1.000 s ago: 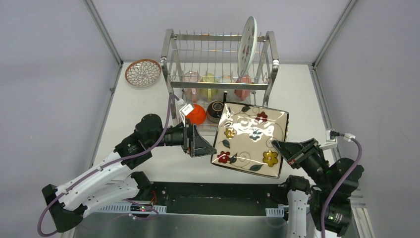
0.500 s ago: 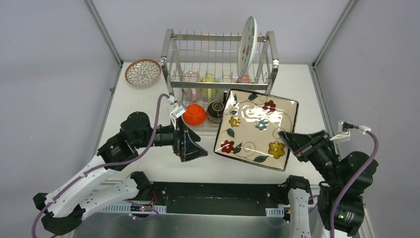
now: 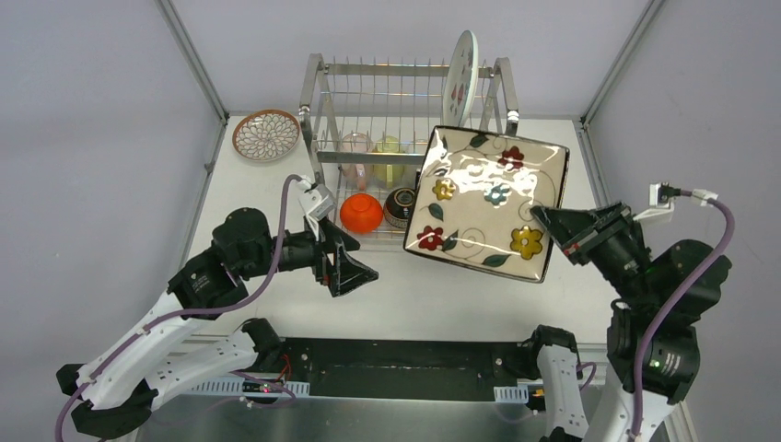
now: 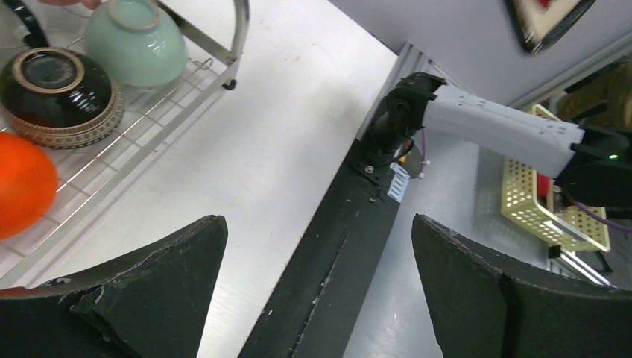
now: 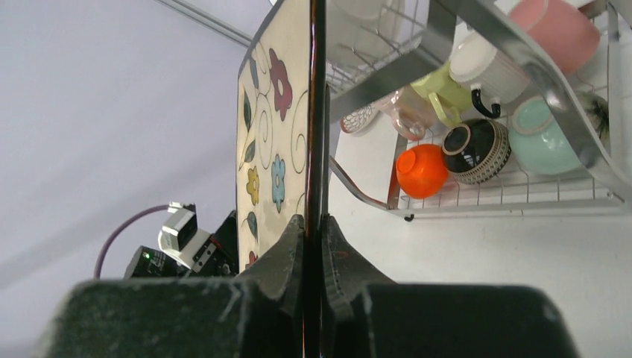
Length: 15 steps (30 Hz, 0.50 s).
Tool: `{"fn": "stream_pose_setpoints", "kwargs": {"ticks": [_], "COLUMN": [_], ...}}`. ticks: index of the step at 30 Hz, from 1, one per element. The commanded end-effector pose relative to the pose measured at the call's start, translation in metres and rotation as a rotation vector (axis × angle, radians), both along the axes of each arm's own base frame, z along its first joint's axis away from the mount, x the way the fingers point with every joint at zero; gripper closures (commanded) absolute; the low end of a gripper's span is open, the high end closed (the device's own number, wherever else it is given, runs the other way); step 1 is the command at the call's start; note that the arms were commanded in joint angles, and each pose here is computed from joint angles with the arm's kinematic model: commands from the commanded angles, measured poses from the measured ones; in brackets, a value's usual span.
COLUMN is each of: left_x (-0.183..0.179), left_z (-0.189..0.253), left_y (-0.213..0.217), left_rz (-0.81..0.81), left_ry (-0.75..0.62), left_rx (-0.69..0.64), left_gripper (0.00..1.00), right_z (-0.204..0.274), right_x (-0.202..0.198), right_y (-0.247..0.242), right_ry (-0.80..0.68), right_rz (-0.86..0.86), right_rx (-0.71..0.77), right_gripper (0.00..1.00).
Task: Load the mixed dishes into the dish rack
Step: Insert the plate into the dish rack.
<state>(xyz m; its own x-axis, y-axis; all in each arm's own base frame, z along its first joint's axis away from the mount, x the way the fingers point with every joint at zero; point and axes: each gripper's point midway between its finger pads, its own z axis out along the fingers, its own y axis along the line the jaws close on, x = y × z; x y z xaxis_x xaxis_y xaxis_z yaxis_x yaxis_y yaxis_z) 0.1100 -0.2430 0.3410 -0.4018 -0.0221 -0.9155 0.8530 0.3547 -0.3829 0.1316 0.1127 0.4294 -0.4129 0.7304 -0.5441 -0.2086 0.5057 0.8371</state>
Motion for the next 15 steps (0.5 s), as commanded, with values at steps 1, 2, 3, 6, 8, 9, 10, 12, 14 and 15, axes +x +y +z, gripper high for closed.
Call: {"fn": "stream_pose_setpoints", "kwargs": {"ticks": [1,2,3,6,8,9,10,12,14,15], "left_x": [0.015,0.016,0.018,0.025,0.03,0.033,0.037,0.043,0.046,0.047], "left_z": [0.003,0.002,-0.001,-0.006,-0.006,-0.005,-0.004,-0.001,0.002,0.003], "left_y": [0.008,0.008,0.009,0.014,0.018,0.021,0.025,0.03,0.033,0.034], "left_rz": [0.082,0.088,0.098,0.147,0.183,0.203,0.234,0.282,0.303,0.307], "left_ry": [-0.068,-0.07,-0.07,-0.066,-0.069,-0.074,-0.077,-0.087,-0.104,-0.108], "left_rx": [0.026,0.029,0.037,0.068,0.086,0.092,0.094,0.093,0.091,0.091], "left_gripper": [0.01,0.01,0.01,0.01,0.01,0.01,0.01,0.01,0.01,0.01], "right_z": [0.09,0.096,0.103,0.115,0.124,0.128,0.131,0.14,0.146,0.149], "right_x": [0.003,0.006,0.006,0.015,0.019,0.023,0.026,0.032,0.044,0.05], "right_y": [0.005,0.005,0.005,0.005,0.004,0.003,0.003,0.002,-0.003,-0.005], "right_ry": [-0.286,-0.294,-0.312,-0.324,-0.337,-0.339,-0.342,-0.357,-0.355,-0.354], "right_rz": [0.041,0.048,0.056,0.072,0.072,0.072,0.074,0.077,0.065,0.055], "right_rx": [0.001,-0.005,-0.014,-0.017,-0.019,-0.018,-0.017,-0.021,-0.027,-0.032], "right_gripper": [1.0,1.0,1.0,1.0,1.0,1.0,1.0,1.0,1.0,1.0]}}
